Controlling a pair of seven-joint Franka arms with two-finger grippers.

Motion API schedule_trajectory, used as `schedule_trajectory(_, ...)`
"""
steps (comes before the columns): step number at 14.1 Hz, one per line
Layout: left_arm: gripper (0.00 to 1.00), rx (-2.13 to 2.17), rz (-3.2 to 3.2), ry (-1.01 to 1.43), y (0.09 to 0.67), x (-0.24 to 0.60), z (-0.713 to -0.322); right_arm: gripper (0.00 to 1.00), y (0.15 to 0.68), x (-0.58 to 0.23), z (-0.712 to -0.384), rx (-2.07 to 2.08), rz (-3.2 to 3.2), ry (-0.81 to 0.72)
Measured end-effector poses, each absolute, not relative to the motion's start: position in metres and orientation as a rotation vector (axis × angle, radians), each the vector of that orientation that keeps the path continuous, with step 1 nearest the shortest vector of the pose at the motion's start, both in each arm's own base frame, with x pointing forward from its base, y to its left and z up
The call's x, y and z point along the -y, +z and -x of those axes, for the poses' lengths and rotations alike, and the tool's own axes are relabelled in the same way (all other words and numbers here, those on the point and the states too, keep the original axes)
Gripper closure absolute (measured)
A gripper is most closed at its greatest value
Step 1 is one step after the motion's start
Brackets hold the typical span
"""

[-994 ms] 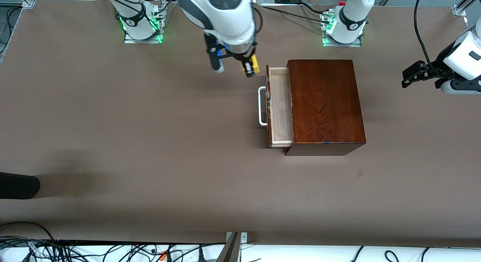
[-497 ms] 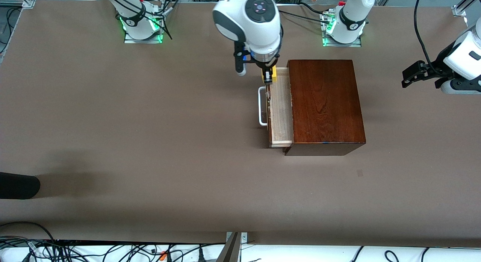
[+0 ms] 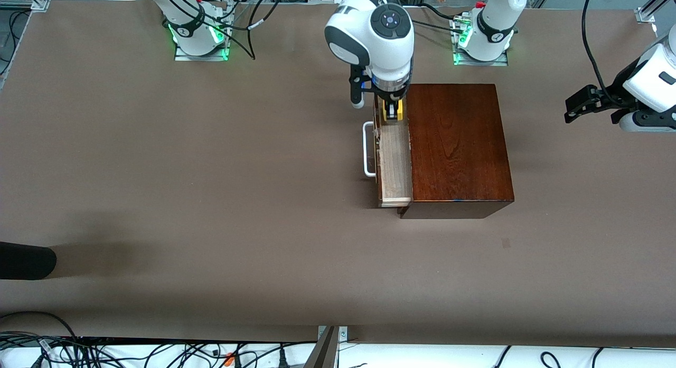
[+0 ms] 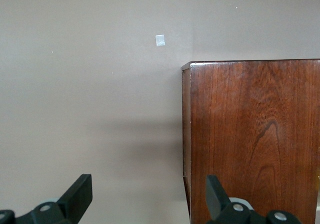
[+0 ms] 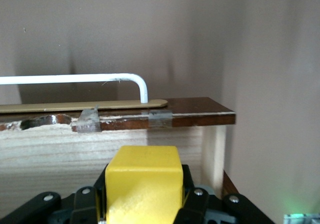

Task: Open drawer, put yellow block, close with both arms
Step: 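Lower the cube into the drawer and open the right gripper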

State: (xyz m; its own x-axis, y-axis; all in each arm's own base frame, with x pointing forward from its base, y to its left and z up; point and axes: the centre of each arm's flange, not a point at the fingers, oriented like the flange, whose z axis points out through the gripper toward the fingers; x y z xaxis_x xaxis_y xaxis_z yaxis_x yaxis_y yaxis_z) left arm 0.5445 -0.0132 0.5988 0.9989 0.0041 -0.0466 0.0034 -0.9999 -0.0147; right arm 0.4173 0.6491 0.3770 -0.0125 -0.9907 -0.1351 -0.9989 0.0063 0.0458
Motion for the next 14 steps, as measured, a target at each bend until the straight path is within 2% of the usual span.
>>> schedule_trajectory(10, 0.0, 0.006, 3.126, 0.075, 0.599, 0.013, -0.544, 0.44, 0.314, -0.658, -0.416, -2.208, 2.186, 0.177)
schedule_trajectory(11, 0.0, 0.006, 3.126, 0.076, 0.599, 0.013, -0.544, 0.39, 0.313, -0.658, -0.416, -2.208, 2.183, 0.177)
schedule_trajectory(14, 0.0, 0.006, 3.126, 0.076, 0.599, 0.013, -0.544, 0.08, 0.318, -0.657, -0.419, -2.212, 2.175, 0.174)
